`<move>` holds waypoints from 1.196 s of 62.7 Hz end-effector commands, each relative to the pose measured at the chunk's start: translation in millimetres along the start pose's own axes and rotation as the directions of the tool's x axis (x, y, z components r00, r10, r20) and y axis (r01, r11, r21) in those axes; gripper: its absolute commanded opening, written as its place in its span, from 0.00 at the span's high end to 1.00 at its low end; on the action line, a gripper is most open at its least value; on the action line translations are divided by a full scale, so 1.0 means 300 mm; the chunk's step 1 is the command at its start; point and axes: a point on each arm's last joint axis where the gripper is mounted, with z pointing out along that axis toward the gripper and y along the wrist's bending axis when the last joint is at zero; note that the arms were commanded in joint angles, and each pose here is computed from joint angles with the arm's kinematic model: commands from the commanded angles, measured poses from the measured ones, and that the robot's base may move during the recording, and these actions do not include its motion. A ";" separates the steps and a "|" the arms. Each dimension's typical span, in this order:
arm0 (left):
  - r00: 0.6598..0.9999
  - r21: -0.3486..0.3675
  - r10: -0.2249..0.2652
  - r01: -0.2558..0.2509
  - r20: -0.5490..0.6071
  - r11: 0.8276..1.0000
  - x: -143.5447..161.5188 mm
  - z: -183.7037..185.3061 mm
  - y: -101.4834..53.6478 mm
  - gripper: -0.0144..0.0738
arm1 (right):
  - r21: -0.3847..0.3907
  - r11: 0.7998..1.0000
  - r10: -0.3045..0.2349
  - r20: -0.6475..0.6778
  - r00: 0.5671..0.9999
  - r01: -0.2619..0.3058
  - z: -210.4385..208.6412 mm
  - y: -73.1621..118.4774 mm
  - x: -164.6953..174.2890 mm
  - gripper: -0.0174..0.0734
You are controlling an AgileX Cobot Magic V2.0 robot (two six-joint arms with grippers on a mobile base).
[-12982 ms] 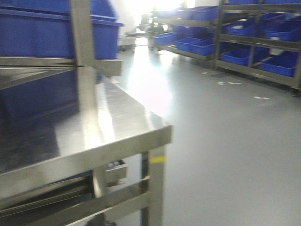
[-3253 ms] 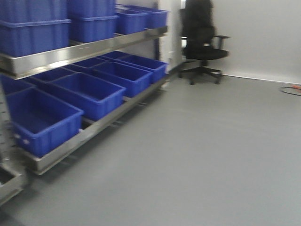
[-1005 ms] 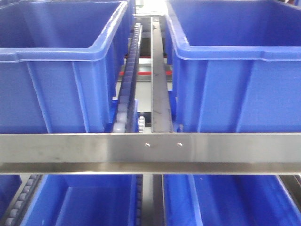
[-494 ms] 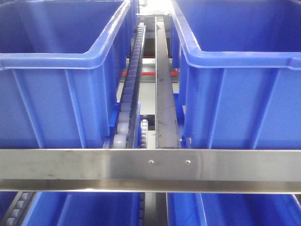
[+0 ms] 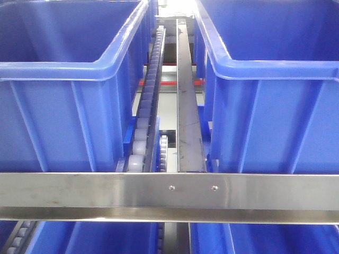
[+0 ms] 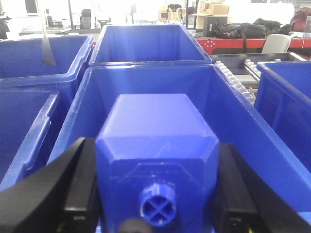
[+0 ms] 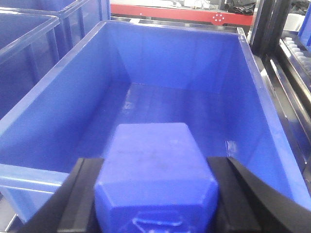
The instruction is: Pick and sort blue part to right shelf
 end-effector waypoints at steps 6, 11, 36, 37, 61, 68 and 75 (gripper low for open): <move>0.994 -0.008 -0.009 0.010 0.112 1.000 -0.058 -0.003 0.003 0.46 | 0.012 1.000 -0.009 0.126 0.992 0.008 -0.007 -0.003 -0.063 0.40; 0.994 -0.008 -0.009 0.010 0.112 1.000 -0.058 -0.003 0.003 0.46 | 0.012 1.000 -0.009 0.129 0.992 0.008 -0.007 -0.003 -0.064 0.40; 0.994 -0.007 -0.012 0.013 0.112 1.000 -0.058 -0.003 0.003 0.46 | 0.011 1.000 -0.008 0.118 0.993 0.006 -0.007 -0.003 -0.061 0.40; 0.994 -0.007 -0.012 0.013 0.112 1.000 -0.058 -0.003 0.003 0.46 | 0.011 1.000 -0.008 0.118 0.993 0.006 -0.007 -0.003 -0.061 0.40; 1.000 -0.017 -0.005 0.005 0.015 1.000 -0.088 0.176 0.012 0.46 | 0.012 1.000 0.002 0.066 0.998 -0.002 0.139 -0.006 -0.162 0.40; 0.999 -0.020 -0.007 0.007 -0.045 1.000 -0.093 0.289 0.017 0.46 | 0.014 1.000 0.002 0.034 0.999 -0.003 0.241 -0.008 -0.169 0.40; 0.997 -0.026 -0.009 0.007 -0.080 1.000 -0.094 0.407 0.023 0.46 | 0.018 1.000 0.003 0.018 1.000 -0.003 0.350 -0.011 -0.159 0.40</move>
